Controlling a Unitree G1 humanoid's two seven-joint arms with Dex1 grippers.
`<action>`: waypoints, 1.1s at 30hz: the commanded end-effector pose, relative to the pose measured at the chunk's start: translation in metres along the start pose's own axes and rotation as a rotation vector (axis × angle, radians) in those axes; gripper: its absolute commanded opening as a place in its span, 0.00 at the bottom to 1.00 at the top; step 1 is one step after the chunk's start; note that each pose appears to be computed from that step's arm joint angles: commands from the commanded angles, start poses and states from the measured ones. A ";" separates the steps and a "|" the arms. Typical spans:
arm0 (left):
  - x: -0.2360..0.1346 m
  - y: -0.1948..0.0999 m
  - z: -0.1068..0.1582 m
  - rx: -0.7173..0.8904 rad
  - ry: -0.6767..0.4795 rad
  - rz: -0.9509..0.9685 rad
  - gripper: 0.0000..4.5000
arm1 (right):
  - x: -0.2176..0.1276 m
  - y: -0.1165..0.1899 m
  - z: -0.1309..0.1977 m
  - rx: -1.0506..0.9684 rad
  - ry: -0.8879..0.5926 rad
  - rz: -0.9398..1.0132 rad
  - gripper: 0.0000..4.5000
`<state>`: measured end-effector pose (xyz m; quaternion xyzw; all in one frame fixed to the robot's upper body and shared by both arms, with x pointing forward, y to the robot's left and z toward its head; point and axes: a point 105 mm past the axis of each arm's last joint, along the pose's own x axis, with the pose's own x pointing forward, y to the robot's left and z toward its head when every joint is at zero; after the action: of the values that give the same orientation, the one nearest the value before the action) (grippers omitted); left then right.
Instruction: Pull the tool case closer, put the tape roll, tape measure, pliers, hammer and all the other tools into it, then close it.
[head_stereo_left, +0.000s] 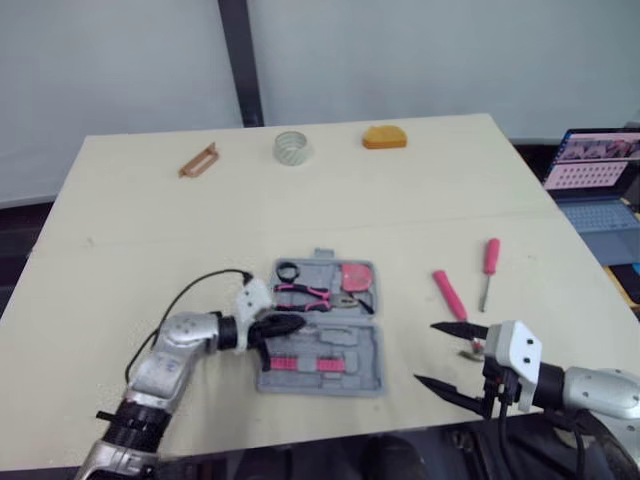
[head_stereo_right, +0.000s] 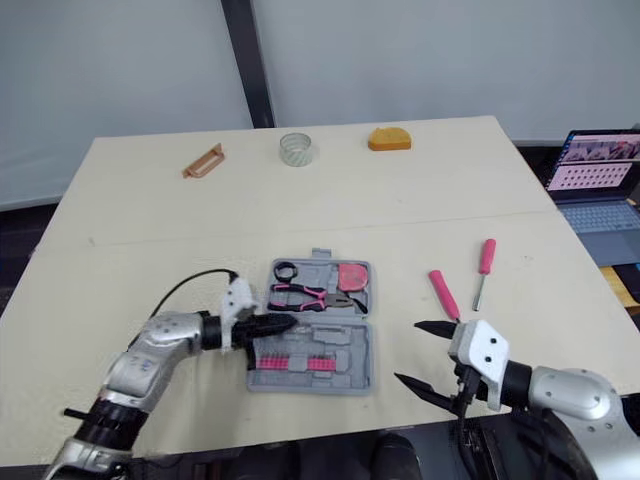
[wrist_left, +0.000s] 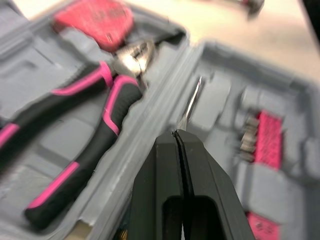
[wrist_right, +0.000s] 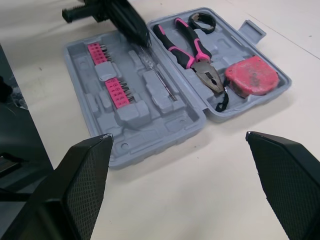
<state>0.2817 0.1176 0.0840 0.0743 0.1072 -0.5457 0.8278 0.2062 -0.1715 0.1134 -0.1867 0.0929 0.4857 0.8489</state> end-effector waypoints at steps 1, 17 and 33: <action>-0.032 -0.010 0.026 0.012 -0.095 -0.046 0.01 | 0.003 -0.003 0.007 -0.021 -0.032 -0.009 1.00; -0.146 -0.053 -0.008 0.040 -0.063 0.206 0.98 | 0.009 0.004 0.004 0.022 -0.058 0.026 1.00; -0.117 -0.067 0.022 0.143 -0.196 0.044 0.98 | 0.008 -0.004 -0.003 0.037 -0.043 0.000 1.00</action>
<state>0.1766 0.2034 0.1178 0.0718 0.0190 -0.5134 0.8549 0.2125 -0.1671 0.1030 -0.1578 0.0978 0.4922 0.8505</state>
